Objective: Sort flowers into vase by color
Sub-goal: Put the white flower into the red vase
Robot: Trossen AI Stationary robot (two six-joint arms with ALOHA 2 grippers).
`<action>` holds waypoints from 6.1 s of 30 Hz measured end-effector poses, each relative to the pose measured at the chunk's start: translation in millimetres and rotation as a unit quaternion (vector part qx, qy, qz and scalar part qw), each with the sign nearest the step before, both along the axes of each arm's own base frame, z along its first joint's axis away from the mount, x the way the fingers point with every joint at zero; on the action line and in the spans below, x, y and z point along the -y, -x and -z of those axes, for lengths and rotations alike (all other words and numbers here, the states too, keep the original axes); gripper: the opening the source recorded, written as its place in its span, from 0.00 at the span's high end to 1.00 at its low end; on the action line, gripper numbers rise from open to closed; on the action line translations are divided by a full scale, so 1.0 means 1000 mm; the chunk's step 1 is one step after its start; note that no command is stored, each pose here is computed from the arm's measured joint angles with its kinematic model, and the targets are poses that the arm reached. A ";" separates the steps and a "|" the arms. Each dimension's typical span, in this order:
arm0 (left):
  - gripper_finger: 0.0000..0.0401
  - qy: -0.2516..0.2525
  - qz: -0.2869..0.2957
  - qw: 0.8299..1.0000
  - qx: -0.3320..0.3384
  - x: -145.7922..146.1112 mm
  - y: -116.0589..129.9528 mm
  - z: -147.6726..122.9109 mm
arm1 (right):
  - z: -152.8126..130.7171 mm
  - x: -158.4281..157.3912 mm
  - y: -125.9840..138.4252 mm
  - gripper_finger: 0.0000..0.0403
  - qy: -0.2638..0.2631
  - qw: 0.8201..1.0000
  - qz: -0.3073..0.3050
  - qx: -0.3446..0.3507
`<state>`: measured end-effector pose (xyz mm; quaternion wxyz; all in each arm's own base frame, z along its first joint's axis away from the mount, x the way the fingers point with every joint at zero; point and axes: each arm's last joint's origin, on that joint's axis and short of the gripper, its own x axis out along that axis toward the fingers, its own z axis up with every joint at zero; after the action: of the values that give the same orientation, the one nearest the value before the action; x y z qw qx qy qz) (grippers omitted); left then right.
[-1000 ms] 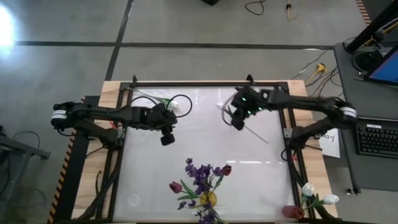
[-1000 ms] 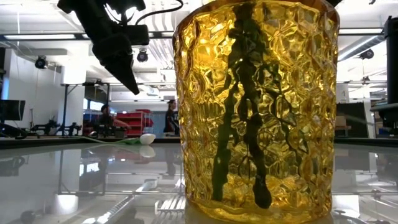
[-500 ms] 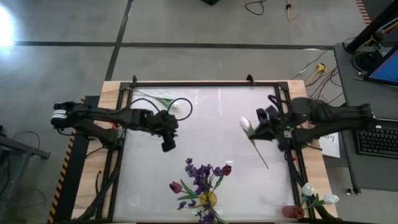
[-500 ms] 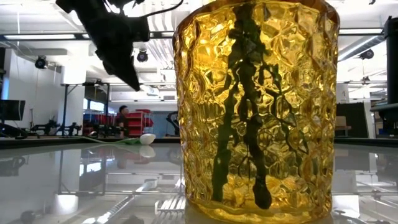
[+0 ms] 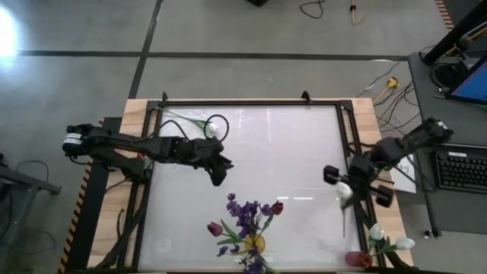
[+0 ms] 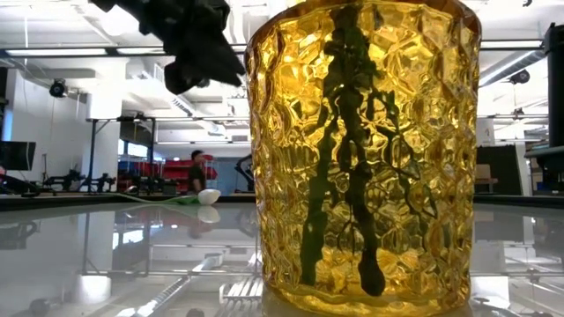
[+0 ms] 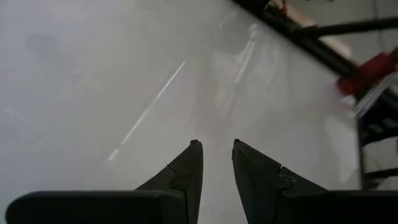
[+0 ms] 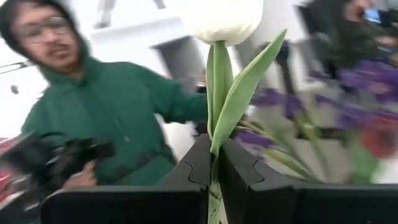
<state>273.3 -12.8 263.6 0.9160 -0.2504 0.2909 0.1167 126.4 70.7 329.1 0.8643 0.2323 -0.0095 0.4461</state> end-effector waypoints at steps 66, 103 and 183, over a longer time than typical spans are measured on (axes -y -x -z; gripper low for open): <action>0.81 0.086 -0.047 0.993 0.060 0.022 -0.004 -0.008 | 0.014 -0.087 0.042 0.97 0.086 0.945 -0.263 0.177; 0.81 0.082 -0.052 0.994 0.042 0.019 -0.002 -0.005 | -0.010 -0.084 0.040 0.54 0.157 0.956 -0.241 0.050; 0.68 -0.141 0.287 0.846 -0.426 -0.279 0.035 0.110 | -0.118 -0.089 -0.021 0.33 0.089 0.839 0.526 -0.106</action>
<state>238.7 265.9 153.3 0.7204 0.0503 0.6915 -0.0168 147.2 159.7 446.7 0.9816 0.1603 0.0013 -0.1041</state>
